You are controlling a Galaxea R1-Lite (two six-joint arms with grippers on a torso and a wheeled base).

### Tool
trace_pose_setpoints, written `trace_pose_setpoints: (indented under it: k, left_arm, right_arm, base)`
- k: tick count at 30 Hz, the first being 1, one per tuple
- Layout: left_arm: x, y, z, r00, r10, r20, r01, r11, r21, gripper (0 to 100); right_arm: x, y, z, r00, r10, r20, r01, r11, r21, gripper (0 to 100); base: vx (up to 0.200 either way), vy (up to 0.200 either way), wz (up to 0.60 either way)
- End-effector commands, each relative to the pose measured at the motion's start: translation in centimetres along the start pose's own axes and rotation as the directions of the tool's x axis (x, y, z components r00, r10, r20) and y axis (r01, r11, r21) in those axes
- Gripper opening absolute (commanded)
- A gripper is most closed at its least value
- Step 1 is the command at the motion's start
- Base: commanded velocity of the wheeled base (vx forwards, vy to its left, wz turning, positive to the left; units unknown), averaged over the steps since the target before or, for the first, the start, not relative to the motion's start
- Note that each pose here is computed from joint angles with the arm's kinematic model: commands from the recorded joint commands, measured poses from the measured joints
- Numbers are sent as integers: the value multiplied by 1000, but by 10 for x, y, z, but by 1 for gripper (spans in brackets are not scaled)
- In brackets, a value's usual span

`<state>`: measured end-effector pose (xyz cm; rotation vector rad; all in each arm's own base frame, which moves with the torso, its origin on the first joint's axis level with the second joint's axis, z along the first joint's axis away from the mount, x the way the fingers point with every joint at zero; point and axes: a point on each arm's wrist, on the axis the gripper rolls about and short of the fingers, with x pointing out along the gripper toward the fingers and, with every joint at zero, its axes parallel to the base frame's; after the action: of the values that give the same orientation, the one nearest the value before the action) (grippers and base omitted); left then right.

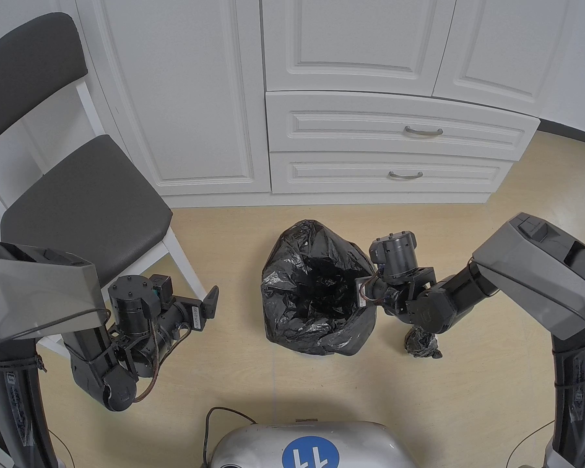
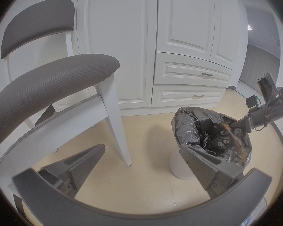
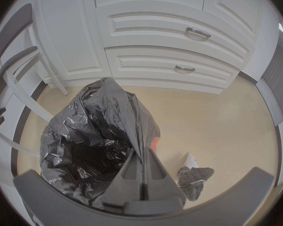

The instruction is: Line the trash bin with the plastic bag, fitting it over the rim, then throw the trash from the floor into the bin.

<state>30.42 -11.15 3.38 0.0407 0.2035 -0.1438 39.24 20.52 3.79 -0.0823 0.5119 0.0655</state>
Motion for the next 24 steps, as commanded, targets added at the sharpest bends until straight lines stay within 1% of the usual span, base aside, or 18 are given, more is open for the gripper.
trace_pose_setpoints:
  k: [1, 3, 5, 7, 11, 14, 17, 24]
  left_arm:
    - [-2, 0, 0, 1000, -1, -4, 1, 1000, 0, 100]
    - [-2, 0, -1, 1000, 10, -5, -10, 1000, 1, 100]
    - [-2, 0, -1, 1000, 18, -6, -18, 1000, 1, 100]
    - [-2, 0, -1, 1000, 27, -4, -27, 1000, 1, 100]
    - [-2, -1, -1, 1000, 24, -4, -24, 1000, 2, 100]
    - [-3, -5, -1, 1000, 13, -4, -13, 1000, 4, 100]
    - [-3, -7, -1, 1000, 6, -2, -6, 1000, 5, 100]
    - [-3, -8, -1, 1000, 4, -4, -4, 1000, 6, 100]
  right_arm:
    - [-7, -20, 10, 999, -42, 11, 42, 999, -12, 0]
    - [-2, -26, 10, 997, -80, 11, 80, 997, -10, 0]
    - [1, -28, 7, 996, -90, 4, 91, 996, -12, 0]
    - [6, -37, 3, 994, -109, -11, 109, 993, -35, 0]
    - [6, -39, -3, 993, -116, -35, 114, 992, -59, 0]
    - [7, -40, -16, 991, -116, -72, 108, 989, -102, 0]
    - [15, -41, -25, 988, -125, -89, 114, 987, -113, 0]
    - [23, -43, -37, 984, -131, -120, 116, 985, -125, 0]
  base:
    - [0, 0, 0]
    - [0, 0, 0]
    - [0, 0, 0]
    - [0, 0, 0]
    - [0, 0, 0]
    - [0, 0, 0]
    - [0, 0, 0]
    - [0, 0, 0]
